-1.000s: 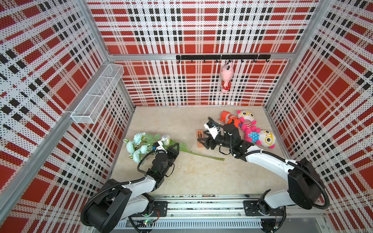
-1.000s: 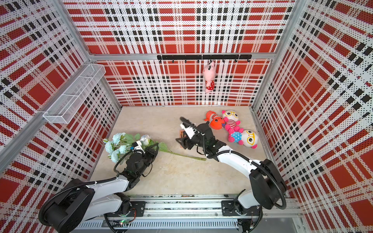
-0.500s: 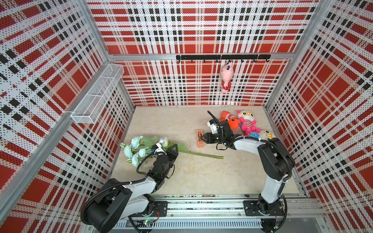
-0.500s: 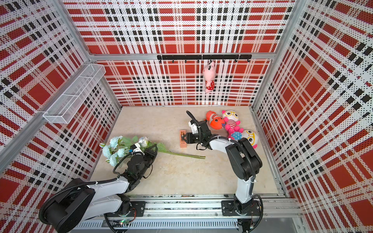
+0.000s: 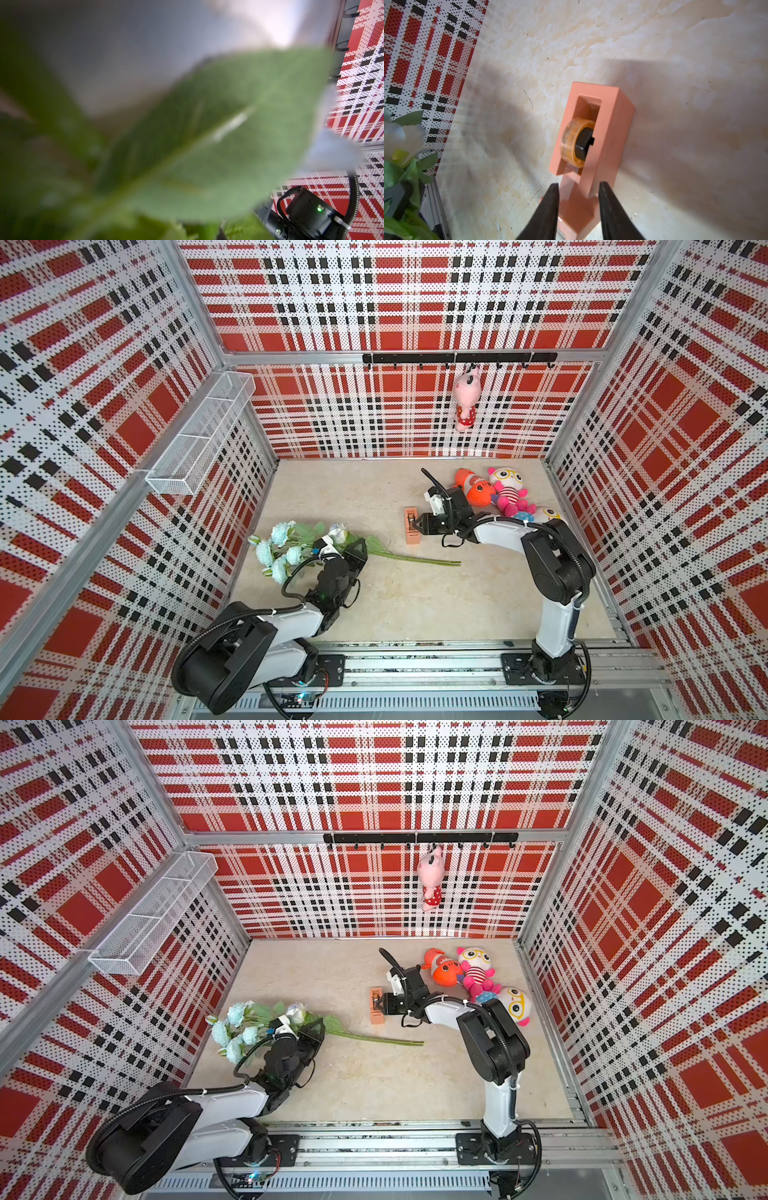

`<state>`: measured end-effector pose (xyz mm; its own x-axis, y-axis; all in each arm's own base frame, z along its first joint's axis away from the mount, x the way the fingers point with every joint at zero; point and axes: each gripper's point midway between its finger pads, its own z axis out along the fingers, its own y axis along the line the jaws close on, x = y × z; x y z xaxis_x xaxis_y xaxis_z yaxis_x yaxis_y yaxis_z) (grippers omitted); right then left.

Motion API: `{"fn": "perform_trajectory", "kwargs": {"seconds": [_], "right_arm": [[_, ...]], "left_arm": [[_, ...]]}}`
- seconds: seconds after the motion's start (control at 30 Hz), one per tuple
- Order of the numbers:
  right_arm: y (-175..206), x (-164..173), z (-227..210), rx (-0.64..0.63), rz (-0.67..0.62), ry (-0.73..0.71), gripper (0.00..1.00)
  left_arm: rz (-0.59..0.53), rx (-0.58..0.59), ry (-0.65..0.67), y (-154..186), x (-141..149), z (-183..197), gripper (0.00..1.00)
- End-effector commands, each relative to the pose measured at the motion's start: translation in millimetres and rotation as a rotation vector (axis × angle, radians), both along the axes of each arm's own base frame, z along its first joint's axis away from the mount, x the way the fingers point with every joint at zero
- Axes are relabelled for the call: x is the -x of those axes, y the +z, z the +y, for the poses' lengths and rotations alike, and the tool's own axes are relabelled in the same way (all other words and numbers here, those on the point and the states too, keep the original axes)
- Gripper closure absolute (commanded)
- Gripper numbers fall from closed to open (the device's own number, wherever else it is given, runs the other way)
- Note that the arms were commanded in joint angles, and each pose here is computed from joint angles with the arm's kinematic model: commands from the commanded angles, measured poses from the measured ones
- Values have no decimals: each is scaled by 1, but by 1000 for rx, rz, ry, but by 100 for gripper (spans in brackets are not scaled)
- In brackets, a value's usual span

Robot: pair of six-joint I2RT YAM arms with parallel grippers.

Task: Wrap bouquets with tape
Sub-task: Pull the tape from the tape cutter.

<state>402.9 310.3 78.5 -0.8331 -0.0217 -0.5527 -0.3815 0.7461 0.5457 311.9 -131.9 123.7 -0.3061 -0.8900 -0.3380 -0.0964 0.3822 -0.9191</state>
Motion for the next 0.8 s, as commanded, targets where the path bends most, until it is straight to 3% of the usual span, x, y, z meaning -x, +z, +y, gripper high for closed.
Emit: {"fn": "perform_trajectory", "kwargs": {"seconds": [0.0,0.33,0.57,0.77], "right_arm": [[-5,1,8,29,1,15,64],[0,0,16,92,-16,3,67],[3,-2,-4,203,-48,-91,67],[14,5,0,181,-66,-79,65]], "left_arm": [[-22,-56,25,2,-3,6,100],[-20,-56,14,1,-4,7,100],[-28,-50,18,2,-1,10,100],[-27,-52,15,1,-1,10,100]]}}
